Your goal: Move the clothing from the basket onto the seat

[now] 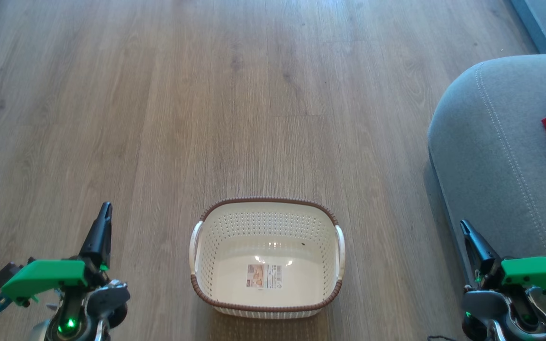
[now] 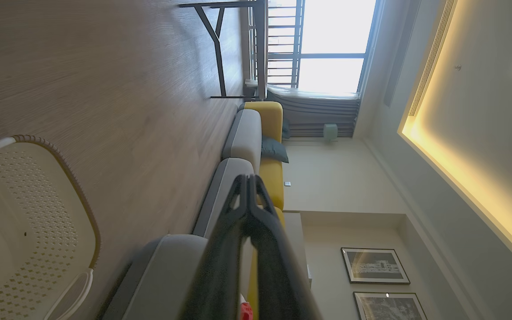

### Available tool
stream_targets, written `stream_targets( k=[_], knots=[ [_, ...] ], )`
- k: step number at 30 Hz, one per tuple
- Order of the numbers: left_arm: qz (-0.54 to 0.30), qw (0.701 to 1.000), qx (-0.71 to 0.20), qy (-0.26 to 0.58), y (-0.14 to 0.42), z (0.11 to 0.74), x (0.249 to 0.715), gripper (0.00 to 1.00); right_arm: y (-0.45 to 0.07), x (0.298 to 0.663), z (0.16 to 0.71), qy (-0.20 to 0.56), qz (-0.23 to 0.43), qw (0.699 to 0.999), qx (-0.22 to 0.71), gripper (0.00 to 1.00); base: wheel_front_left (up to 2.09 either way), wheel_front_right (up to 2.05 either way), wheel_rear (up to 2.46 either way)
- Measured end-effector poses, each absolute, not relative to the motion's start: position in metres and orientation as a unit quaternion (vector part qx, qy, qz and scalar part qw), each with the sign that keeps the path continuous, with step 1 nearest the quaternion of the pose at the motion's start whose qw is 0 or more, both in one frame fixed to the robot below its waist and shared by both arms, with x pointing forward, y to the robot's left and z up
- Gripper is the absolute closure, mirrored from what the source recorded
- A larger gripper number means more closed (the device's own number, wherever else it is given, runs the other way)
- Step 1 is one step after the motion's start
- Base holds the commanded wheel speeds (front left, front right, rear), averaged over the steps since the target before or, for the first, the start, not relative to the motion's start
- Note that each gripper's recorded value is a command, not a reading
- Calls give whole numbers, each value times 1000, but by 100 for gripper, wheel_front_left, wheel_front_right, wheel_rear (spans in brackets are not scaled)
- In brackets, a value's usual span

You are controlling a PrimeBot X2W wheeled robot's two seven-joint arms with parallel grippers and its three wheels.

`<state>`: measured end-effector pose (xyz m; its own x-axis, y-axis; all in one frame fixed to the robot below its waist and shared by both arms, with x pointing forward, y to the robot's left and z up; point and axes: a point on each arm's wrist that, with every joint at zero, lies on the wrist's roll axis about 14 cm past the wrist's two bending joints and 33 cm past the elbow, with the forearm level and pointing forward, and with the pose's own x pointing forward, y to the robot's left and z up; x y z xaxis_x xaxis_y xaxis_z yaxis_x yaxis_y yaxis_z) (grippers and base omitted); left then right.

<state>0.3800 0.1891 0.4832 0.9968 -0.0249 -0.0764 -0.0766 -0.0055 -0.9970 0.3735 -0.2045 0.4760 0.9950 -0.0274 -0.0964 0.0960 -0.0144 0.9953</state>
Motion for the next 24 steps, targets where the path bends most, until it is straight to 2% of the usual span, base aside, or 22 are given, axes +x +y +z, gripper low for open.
stream_targets(
  k=[24],
  knots=[
    [18, 704, -709, 36, 189, 483, 380, 100, -205, 374, 476, 24, -44, 702, 711, 100, 0, 0, 0]
  ],
)
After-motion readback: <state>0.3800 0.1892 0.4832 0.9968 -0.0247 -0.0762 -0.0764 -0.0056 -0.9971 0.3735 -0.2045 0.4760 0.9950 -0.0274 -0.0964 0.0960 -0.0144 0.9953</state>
